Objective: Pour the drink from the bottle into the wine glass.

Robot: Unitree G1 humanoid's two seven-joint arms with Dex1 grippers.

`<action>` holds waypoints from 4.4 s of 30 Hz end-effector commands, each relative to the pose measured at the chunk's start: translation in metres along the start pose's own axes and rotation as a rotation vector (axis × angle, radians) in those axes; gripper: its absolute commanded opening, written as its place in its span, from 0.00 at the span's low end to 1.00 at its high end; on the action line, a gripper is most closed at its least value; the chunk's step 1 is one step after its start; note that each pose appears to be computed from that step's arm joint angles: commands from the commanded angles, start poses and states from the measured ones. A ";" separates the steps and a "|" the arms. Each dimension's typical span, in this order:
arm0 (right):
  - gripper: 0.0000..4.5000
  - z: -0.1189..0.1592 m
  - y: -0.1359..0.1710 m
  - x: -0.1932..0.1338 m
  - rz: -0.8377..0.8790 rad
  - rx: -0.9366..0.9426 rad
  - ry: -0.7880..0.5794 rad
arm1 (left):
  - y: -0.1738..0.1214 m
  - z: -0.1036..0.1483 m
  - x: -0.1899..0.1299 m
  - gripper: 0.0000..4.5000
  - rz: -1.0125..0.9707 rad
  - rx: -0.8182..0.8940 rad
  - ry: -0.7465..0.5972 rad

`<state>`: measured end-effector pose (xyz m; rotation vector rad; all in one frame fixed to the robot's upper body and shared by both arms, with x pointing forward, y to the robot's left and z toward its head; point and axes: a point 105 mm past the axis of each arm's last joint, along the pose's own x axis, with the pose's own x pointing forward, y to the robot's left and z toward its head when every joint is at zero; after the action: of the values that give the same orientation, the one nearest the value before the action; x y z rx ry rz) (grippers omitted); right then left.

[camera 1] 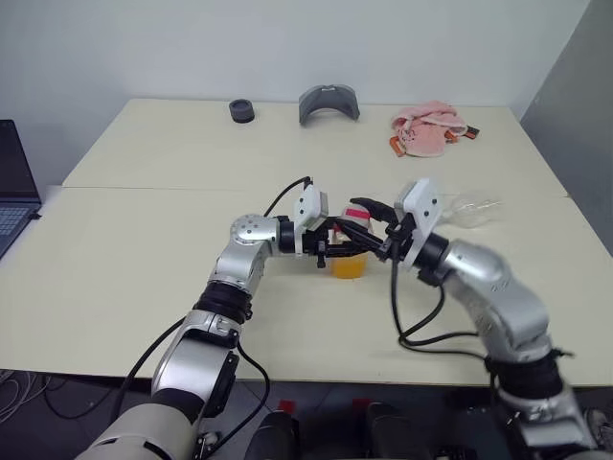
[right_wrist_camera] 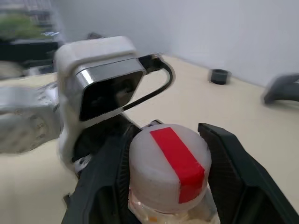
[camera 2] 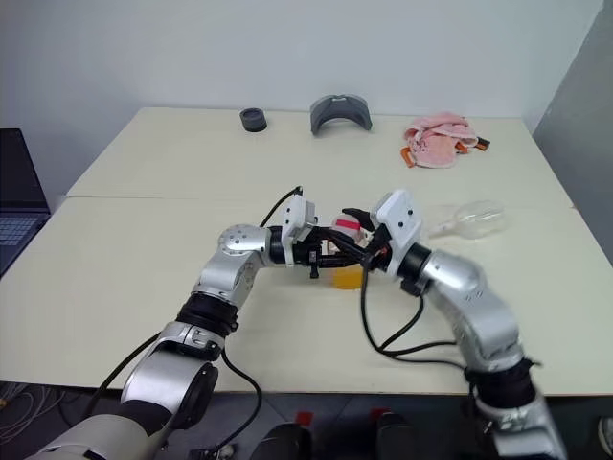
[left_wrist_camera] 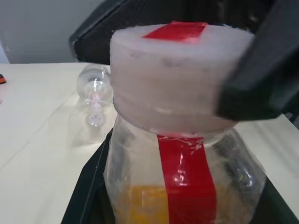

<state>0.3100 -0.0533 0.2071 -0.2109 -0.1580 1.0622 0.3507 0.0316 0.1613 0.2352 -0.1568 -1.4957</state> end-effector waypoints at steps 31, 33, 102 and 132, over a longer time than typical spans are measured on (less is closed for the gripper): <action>0.89 0.011 0.015 0.001 -0.532 -0.039 -0.106 | 0.017 0.009 0.013 0.40 0.097 0.048 -0.027; 0.89 0.010 0.007 -0.001 -0.569 -0.038 -0.105 | 0.017 0.009 0.012 0.40 0.097 0.047 -0.025; 0.89 0.023 -0.016 -0.025 -0.297 -0.141 -0.014 | 0.020 0.020 -0.015 0.38 0.032 0.020 -0.026; 0.89 0.022 -0.024 -0.007 -0.371 -0.125 -0.057 | 0.019 0.025 -0.013 0.38 0.041 0.006 -0.065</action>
<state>0.3213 -0.0523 0.2209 -0.2504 -0.2602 0.7508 0.3638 0.0430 0.1745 0.1750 -0.1468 -1.4617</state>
